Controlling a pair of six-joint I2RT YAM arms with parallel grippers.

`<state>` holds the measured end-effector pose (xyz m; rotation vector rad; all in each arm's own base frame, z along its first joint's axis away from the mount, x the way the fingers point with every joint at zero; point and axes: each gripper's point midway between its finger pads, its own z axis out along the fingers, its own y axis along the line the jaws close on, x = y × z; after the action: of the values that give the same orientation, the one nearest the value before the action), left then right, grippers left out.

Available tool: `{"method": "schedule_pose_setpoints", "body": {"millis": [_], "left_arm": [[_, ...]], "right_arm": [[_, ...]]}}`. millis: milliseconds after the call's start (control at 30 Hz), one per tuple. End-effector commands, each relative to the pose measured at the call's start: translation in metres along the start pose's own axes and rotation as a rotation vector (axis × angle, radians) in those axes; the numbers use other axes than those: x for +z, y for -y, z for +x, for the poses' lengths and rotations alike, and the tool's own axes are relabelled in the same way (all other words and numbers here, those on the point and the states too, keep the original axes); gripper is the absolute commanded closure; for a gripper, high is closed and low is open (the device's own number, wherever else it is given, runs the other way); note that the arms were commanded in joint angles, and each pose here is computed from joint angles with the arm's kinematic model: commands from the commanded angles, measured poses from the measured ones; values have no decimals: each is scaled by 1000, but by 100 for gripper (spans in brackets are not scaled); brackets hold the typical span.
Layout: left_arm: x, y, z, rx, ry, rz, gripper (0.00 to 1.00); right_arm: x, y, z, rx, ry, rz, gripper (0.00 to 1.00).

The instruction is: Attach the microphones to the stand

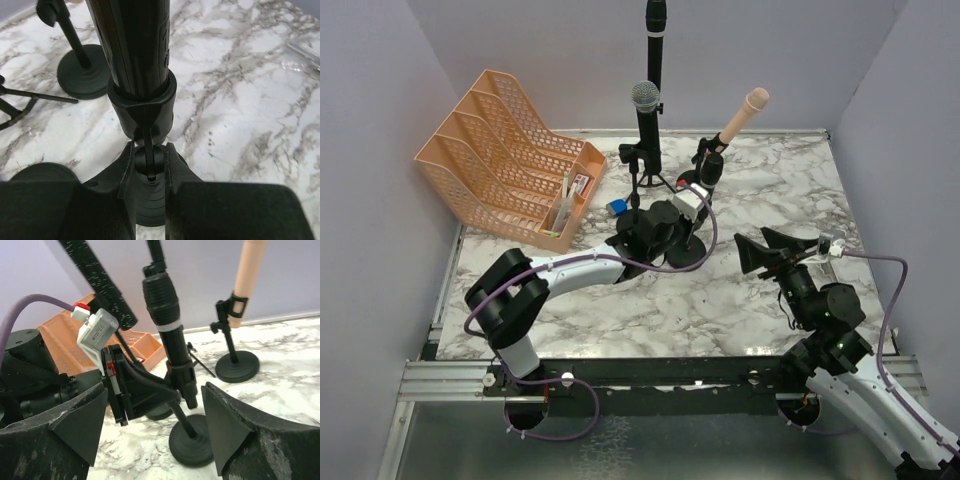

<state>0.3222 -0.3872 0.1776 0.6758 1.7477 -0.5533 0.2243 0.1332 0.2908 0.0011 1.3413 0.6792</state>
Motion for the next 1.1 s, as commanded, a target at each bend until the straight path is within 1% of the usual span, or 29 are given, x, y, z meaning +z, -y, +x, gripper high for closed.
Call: {"method": "schedule_pose_setpoints", "body": {"millis": [0,100,267,433,500,567,633,667,700,767,800,867,933,1033,1067], "left_arm": [[20,-19,-56,-19,148,-94,100],[33,-24,-66,-26,173,-105,100],[55,-34,-71,-36,188,-134,100],[75,-49,-64,-65,182,-176,100],[80,-54,-62,-52,179,-188,100],[84,-59,-59,-48,174,-204,96],[86,-59,-56,-40,168,-203,89],[85,-58,-55,-38,166,-197,82],[84,-57,-55,-36,165,-191,75],[80,-56,-56,-44,166,-182,54],[78,-54,-57,-47,167,-175,46],[73,-53,-60,-57,173,-166,34],[67,-48,-64,-60,178,-141,27],[57,-43,-70,-72,184,-111,21],[53,-42,-72,-80,183,-101,17]], "right_arm": [[-7,23,-8,30,22,141,20],[-10,27,-11,35,37,159,20],[-12,31,-9,44,32,180,20],[-12,33,-4,58,9,196,21],[-11,33,-2,65,5,197,21],[-10,34,0,67,1,203,20],[-8,34,1,68,-3,207,21],[-8,34,2,69,-7,207,20],[-8,34,2,68,-10,209,21],[-7,34,3,66,-17,215,20],[-7,35,3,66,-19,218,20],[-7,35,3,65,-23,224,20],[-6,35,2,71,-26,227,20],[-6,35,2,78,-37,234,20],[-7,35,2,80,-39,240,20]]}}
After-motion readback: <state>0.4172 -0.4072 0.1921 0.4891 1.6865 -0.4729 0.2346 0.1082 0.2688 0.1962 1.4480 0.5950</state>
